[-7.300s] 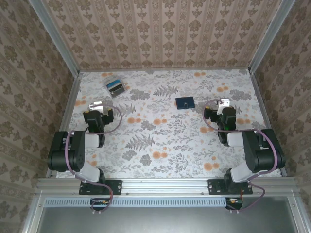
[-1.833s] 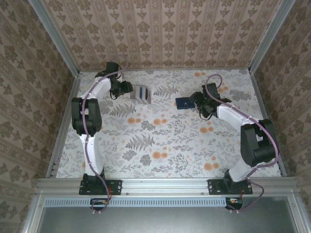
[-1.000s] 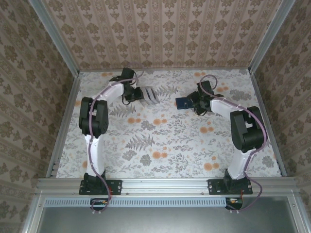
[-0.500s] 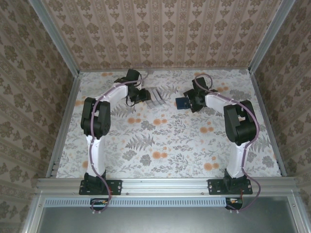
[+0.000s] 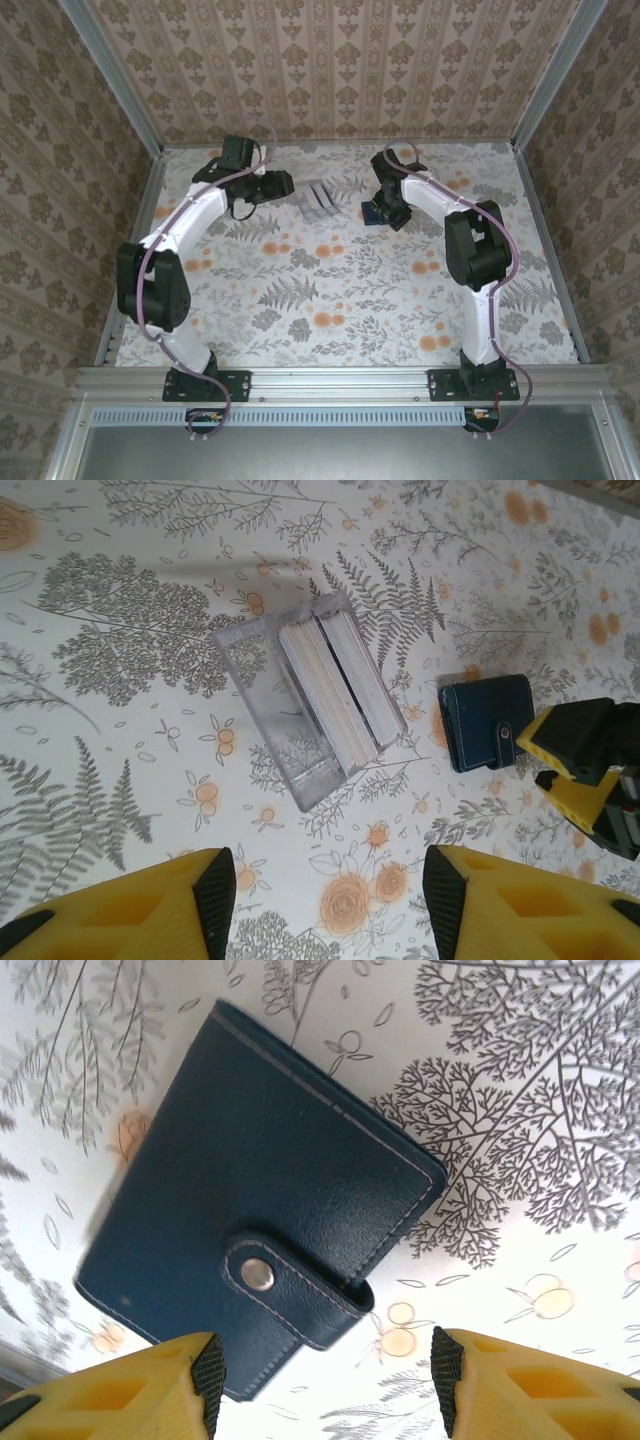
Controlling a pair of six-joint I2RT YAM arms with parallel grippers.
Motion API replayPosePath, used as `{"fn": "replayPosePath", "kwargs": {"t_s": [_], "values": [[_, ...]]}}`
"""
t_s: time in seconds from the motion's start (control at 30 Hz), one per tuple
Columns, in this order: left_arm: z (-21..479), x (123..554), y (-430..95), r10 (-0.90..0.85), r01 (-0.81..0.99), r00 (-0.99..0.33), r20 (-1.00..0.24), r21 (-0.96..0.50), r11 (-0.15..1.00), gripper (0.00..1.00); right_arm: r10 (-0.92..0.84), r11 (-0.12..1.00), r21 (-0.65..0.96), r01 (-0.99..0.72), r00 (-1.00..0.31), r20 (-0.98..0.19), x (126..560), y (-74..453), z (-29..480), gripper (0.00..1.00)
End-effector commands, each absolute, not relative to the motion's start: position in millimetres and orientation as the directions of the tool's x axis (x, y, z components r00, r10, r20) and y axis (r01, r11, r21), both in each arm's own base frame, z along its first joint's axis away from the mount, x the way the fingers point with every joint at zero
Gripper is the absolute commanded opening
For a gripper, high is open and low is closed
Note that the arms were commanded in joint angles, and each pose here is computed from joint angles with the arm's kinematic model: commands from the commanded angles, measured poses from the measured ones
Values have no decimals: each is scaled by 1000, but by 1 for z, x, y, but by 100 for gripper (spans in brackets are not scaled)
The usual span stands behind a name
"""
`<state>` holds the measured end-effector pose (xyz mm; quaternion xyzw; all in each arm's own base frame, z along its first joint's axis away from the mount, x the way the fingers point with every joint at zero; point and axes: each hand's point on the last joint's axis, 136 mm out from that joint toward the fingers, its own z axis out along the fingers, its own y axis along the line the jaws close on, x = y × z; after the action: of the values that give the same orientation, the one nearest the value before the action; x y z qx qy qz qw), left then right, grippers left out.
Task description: Put the credit cards into the card holder
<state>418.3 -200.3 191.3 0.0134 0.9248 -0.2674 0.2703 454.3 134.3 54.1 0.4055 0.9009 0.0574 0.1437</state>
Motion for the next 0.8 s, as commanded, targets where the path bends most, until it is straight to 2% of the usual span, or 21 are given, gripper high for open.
{"fn": "replayPosePath", "kwargs": {"t_s": [0.0,0.13,0.3,0.53,0.77], "values": [[191,405,-179,-110,157,-839,-533,-431,889,58,525,842,75,534,-781,-339,458,120,57,59],[193,384,-156,-125,134,-822,-555,-403,905,59,288,955,48,292,-878,-383,472,132,54,59],[194,367,-135,-144,107,-809,-570,-383,917,61,127,991,18,130,-923,-363,466,137,40,54],[194,353,-123,-149,95,-812,-565,-379,921,62,48,999,18,45,-950,-309,460,141,21,50],[196,345,-123,-148,101,-813,-563,-386,917,62,-10,1000,-12,-6,-956,-293,456,136,20,35]]}}
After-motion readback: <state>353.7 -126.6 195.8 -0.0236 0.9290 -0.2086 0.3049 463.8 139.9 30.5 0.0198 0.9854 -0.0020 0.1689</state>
